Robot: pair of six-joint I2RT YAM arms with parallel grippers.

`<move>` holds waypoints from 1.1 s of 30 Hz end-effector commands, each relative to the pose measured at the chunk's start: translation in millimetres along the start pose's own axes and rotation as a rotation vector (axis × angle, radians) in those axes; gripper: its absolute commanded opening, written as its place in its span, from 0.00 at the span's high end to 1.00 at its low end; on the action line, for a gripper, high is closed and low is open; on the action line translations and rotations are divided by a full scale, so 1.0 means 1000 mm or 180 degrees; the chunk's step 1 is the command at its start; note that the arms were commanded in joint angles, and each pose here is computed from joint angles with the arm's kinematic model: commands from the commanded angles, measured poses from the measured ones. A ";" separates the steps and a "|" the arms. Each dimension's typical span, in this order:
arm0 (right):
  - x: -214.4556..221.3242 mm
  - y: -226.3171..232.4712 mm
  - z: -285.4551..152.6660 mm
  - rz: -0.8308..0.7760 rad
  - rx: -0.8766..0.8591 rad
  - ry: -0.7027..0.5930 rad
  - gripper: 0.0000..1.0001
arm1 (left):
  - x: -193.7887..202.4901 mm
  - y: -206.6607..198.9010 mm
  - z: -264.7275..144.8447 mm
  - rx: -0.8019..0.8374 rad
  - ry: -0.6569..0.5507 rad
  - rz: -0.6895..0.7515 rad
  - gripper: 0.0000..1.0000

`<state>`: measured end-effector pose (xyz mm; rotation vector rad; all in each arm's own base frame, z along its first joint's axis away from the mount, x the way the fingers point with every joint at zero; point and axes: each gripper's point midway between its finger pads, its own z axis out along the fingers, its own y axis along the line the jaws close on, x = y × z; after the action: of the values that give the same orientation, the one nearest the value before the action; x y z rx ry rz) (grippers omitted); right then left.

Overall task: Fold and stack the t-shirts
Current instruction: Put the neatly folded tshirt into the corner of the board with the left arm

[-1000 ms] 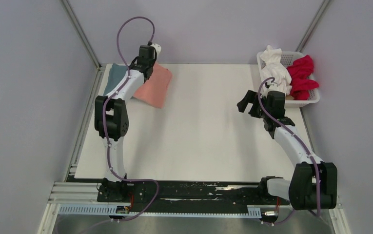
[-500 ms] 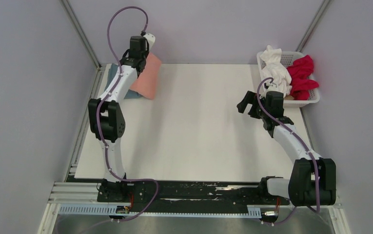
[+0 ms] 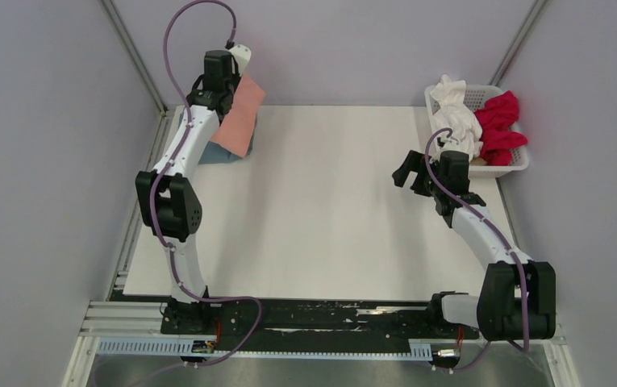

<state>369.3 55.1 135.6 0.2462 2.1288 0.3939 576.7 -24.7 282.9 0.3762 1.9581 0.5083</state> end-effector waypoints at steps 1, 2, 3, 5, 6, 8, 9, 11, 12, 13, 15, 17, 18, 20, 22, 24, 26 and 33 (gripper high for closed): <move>-0.019 0.001 0.001 -0.0062 0.0013 -0.0150 0.00 | -0.042 0.032 -0.026 -0.0049 -0.0412 -0.0236 1.00; -0.019 0.002 0.001 -0.0063 0.0011 -0.0148 0.00 | -0.038 0.030 -0.022 -0.0012 -0.0394 -0.0255 1.00; -0.018 0.002 0.002 -0.0061 0.0013 -0.0144 0.00 | -0.034 0.027 -0.017 0.0007 -0.0363 -0.0282 1.00; -0.018 0.001 0.002 -0.0062 0.0012 -0.0140 0.00 | -0.024 0.023 -0.006 0.0014 -0.0287 -0.0309 1.00; -0.018 0.001 0.002 -0.0061 0.0011 -0.0139 0.00 | -0.020 0.025 -0.002 -0.0003 -0.0262 -0.0320 1.00; -0.018 0.001 0.001 -0.0065 0.0024 -0.0142 0.00 | -0.007 0.022 0.015 -0.0009 -0.0156 -0.0335 1.00; -0.018 0.000 0.002 -0.0064 0.0035 -0.0143 0.00 | -0.006 0.025 0.018 -0.0018 -0.0148 -0.0368 1.00; -0.018 0.000 0.002 -0.0069 0.0044 -0.0141 0.00 | 0.005 0.027 0.031 0.0007 -0.0081 -0.0425 1.00; -0.018 -0.001 0.002 -0.0065 0.0050 -0.0138 0.00 | 0.015 0.025 0.040 0.0066 -0.0021 -0.0452 1.00; -0.018 -0.001 0.002 -0.0063 0.0057 -0.0135 0.00 | 0.017 0.026 0.044 0.0092 -0.0020 -0.0474 1.00; -0.017 -0.001 0.002 -0.0062 0.0061 -0.0129 0.00 | 0.030 0.025 0.059 0.0170 0.0027 -0.0533 1.00; -0.017 -0.002 0.001 -0.0057 0.0070 -0.0131 0.00 | 0.044 0.023 0.074 0.0222 0.0070 -0.0591 1.00; -0.017 -0.002 0.002 -0.0054 0.0075 -0.0130 0.00 | 0.058 0.024 0.084 0.0220 0.0147 -0.0623 1.00; -0.017 -0.004 0.001 -0.0054 0.0101 -0.0135 0.00 | 0.077 0.030 0.099 0.0174 0.0264 -0.0662 1.00; -0.018 -0.004 0.002 -0.0052 0.0108 -0.0134 0.00 | 0.095 0.036 0.111 0.0129 0.0391 -0.0708 1.00; -0.017 -0.004 0.003 -0.0040 0.0115 -0.0116 0.00 | 0.105 0.040 0.117 0.0133 0.0454 -0.0779 1.00; -0.015 -0.004 0.004 -0.0021 0.0113 -0.0095 0.00 | 0.116 0.043 0.123 0.0134 0.0493 -0.0866 1.00; -0.012 -0.004 0.007 0.0010 0.0110 -0.0048 0.00 | 0.138 0.054 0.126 0.0103 0.0622 -0.1086 0.94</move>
<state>369.2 50.6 121.9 0.2720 2.1705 0.3622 627.7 103.0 121.1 0.0822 2.2416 0.3217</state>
